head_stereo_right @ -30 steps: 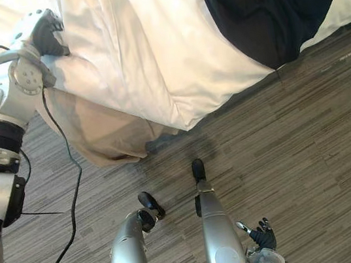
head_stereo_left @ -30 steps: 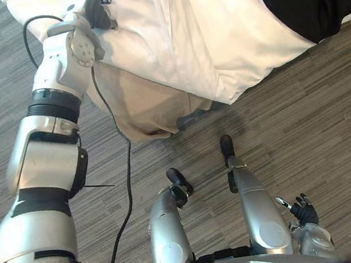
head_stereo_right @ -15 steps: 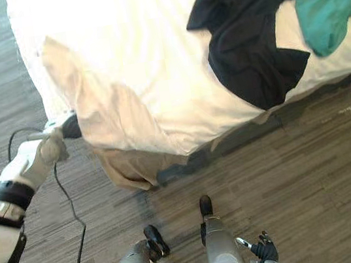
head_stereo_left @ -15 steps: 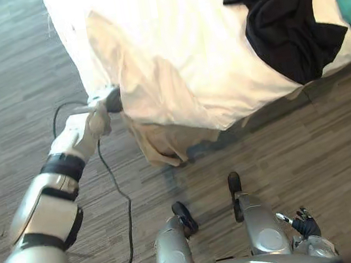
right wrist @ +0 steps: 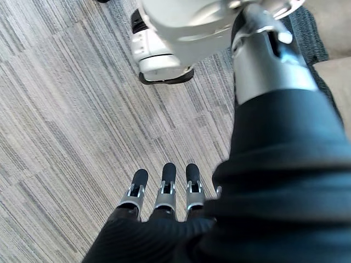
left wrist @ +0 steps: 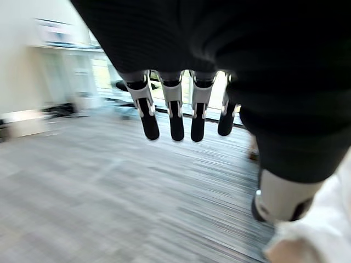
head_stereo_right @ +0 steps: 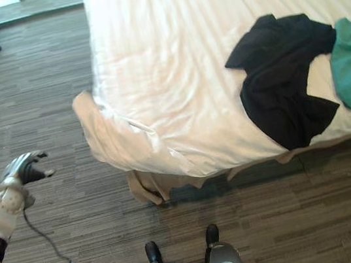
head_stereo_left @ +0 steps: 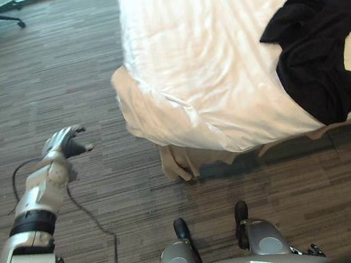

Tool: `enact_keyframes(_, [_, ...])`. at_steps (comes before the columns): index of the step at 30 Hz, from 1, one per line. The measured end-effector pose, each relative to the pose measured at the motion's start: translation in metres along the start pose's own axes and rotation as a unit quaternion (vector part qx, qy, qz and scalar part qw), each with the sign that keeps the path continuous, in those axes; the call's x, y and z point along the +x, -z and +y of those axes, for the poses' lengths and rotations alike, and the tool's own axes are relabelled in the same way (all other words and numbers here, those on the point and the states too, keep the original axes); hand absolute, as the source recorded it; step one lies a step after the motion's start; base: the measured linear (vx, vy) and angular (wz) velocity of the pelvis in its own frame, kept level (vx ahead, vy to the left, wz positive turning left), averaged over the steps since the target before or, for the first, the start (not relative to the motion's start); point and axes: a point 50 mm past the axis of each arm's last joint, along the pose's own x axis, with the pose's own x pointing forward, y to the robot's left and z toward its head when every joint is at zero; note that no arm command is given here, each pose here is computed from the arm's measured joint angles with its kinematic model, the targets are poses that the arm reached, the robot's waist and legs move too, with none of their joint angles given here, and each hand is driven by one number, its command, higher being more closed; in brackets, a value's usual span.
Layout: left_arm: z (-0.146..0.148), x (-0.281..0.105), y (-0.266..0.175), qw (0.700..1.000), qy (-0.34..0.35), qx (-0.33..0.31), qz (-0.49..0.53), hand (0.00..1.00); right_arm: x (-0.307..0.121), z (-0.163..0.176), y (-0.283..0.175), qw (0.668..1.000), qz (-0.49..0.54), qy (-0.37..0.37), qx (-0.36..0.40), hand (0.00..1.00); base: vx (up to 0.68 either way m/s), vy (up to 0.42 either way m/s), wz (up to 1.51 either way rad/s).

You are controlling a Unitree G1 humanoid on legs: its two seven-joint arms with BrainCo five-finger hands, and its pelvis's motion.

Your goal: Tidy the bed and pick cloth on bed and put in laundry

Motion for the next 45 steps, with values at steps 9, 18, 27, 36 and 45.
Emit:
enact_keyframes(9, [-0.101,-0.085,0.091,0.943,0.029,-0.233,0.234,0.0,-0.003,-0.004,0.016,0.998,0.031,0.019,0.044,0.0,-0.03,0.003,0.14])
enact_keyframes(18, [-0.238,-0.199,0.058,0.797,0.121,-0.437,0.4,0.0,-0.003,-0.014,0.013,0.99,0.027,0.068,0.118,0.0,0.04,0.016,-0.16])
enact_keyframes(27, [-0.271,-0.22,0.022,0.73,0.154,-0.506,0.433,0.0,0.003,-0.03,-0.009,0.964,0.013,0.136,0.23,0.0,0.07,0.005,-0.14])
enact_keyframes(36, [-0.268,-0.209,0.018,0.752,0.173,-0.491,0.404,0.0,-0.007,-0.071,-0.114,0.93,-0.186,0.191,0.253,0.0,0.01,0.013,-0.06])
enact_keyframes(45, [-0.262,-0.204,0.023,0.773,0.178,-0.472,0.386,0.0,-0.043,-0.078,-0.215,0.886,-0.367,0.208,0.193,1.0,0.01,-0.003,0.04])
